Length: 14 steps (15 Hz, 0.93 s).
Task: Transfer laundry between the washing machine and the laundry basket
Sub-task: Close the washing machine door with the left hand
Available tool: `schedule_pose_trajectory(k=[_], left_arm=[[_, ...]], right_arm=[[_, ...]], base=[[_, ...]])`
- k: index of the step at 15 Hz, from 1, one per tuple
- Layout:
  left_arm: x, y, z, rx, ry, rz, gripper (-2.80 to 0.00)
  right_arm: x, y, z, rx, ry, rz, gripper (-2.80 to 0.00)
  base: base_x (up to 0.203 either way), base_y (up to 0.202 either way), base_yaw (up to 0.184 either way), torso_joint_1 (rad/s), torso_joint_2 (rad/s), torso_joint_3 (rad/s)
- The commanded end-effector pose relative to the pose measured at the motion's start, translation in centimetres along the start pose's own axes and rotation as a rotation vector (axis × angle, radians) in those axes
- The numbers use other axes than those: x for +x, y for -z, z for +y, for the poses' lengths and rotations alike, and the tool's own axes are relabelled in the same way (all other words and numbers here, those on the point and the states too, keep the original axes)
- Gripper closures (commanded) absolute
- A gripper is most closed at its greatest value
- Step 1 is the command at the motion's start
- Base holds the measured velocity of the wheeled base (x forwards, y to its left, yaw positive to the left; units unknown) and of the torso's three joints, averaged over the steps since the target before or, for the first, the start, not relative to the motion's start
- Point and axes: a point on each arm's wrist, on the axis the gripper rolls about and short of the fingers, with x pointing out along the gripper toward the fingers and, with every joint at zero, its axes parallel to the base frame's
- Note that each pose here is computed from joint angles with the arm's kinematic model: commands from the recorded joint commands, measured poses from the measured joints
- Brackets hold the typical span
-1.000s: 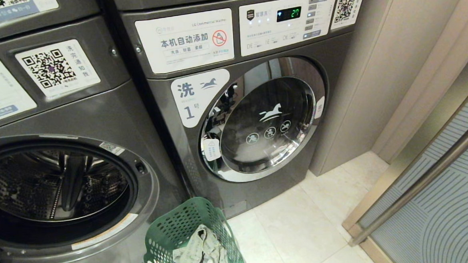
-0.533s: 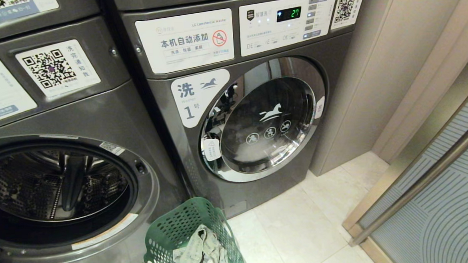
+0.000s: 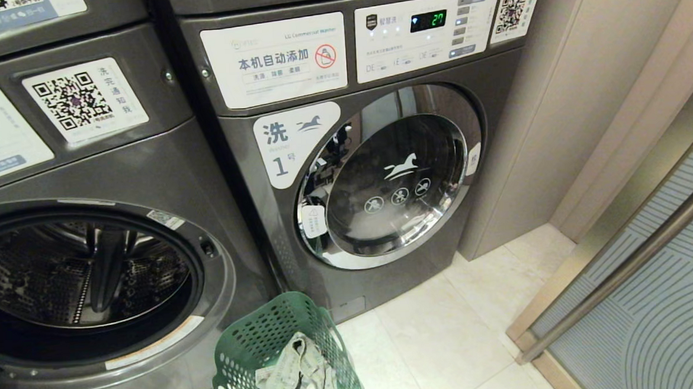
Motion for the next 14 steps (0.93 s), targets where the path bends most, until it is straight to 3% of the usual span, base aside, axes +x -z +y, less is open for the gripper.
schedule_pose_trajectory(k=[1,6,9,12,14], left_arm=[[-0.4,-0.8,0.0,-0.009,-0.02,-0.034,0.0],[-0.5,-1.1,0.2,-0.008,-0.029,-0.043,0.0],[-0.4,-0.8,0.3,0.003,-0.076,-0.025,0.0],[-0.5,0.3,0.6,0.029,-0.129,0.081,0.0],[-0.7,0.6,0.7,0.032,-0.134,0.102,0.0]], right_arm=[[0.0,0.0,0.0,0.0,-0.001,0.0,0.0],[0.0,0.0,0.0,0.0,-0.001,0.0,0.0],[0.0,0.0,0.0,0.0,-0.001,0.0,0.0],[0.0,0.0,0.0,-0.001,-0.001,0.0,0.0],[0.0,0.0,0.0,0.0,-0.001,0.0,0.0]], base=[[0.0,0.0,0.0,0.0,0.0,0.0],[0.0,0.0,0.0,0.0,0.0,0.0],[0.0,0.0,0.0,0.0,0.0,0.0],[0.0,0.0,0.0,0.0,0.0,0.0],[0.0,0.0,0.0,0.0,0.0,0.0]])
